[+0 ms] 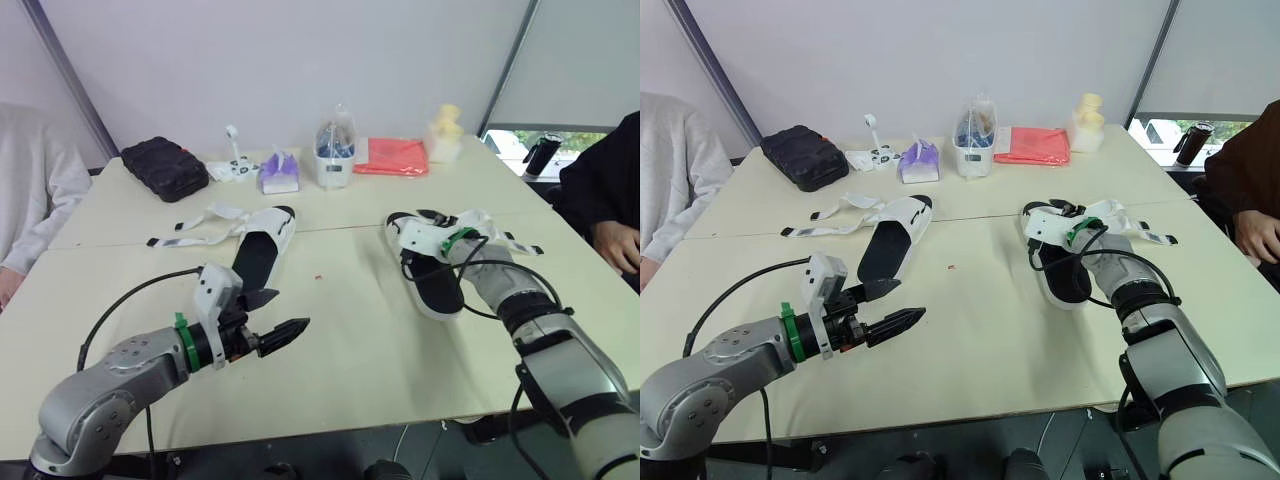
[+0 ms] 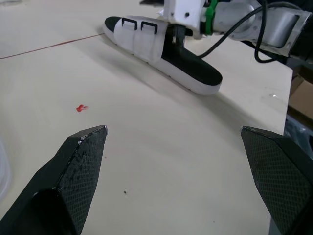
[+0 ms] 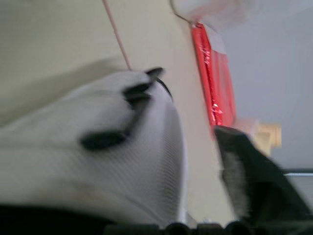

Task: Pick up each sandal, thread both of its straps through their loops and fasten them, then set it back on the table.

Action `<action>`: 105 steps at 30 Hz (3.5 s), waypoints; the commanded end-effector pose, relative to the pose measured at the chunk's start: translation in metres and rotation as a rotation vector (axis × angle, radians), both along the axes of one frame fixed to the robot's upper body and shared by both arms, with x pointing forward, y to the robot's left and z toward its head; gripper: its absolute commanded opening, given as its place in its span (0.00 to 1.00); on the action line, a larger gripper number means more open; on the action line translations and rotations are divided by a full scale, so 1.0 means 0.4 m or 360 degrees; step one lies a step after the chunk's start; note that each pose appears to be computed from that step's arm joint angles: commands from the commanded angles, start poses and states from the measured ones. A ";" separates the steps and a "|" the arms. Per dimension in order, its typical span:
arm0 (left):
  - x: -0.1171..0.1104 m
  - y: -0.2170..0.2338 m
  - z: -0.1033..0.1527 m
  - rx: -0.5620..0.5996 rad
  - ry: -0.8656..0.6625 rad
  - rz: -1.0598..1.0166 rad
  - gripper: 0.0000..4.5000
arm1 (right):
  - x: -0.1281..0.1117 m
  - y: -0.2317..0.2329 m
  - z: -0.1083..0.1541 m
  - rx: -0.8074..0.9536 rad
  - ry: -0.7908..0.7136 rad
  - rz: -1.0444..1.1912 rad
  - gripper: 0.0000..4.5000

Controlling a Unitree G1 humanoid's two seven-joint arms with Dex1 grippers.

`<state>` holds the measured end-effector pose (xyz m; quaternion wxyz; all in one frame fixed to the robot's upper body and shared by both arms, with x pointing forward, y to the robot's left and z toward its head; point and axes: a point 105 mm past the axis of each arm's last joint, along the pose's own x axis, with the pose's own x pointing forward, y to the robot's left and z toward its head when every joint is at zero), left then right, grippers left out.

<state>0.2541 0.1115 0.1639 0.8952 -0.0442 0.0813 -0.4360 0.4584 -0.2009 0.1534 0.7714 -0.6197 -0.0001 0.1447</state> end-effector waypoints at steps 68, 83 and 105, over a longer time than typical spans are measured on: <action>0.173 -0.158 -0.132 0.0444 -0.0258 -0.0732 0.04 | -0.293 -0.076 0.081 -0.0742 -0.0351 0.1287 1.00; 0.138 -0.215 -0.191 0.0611 -0.0229 -0.0868 0.01 | -0.178 0.020 0.175 0.2086 0.0824 0.0324 1.00; 0.136 -0.253 -0.164 0.0469 -0.0330 -0.0688 0.00 | -0.063 0.088 0.085 0.2798 0.1575 -0.0549 1.00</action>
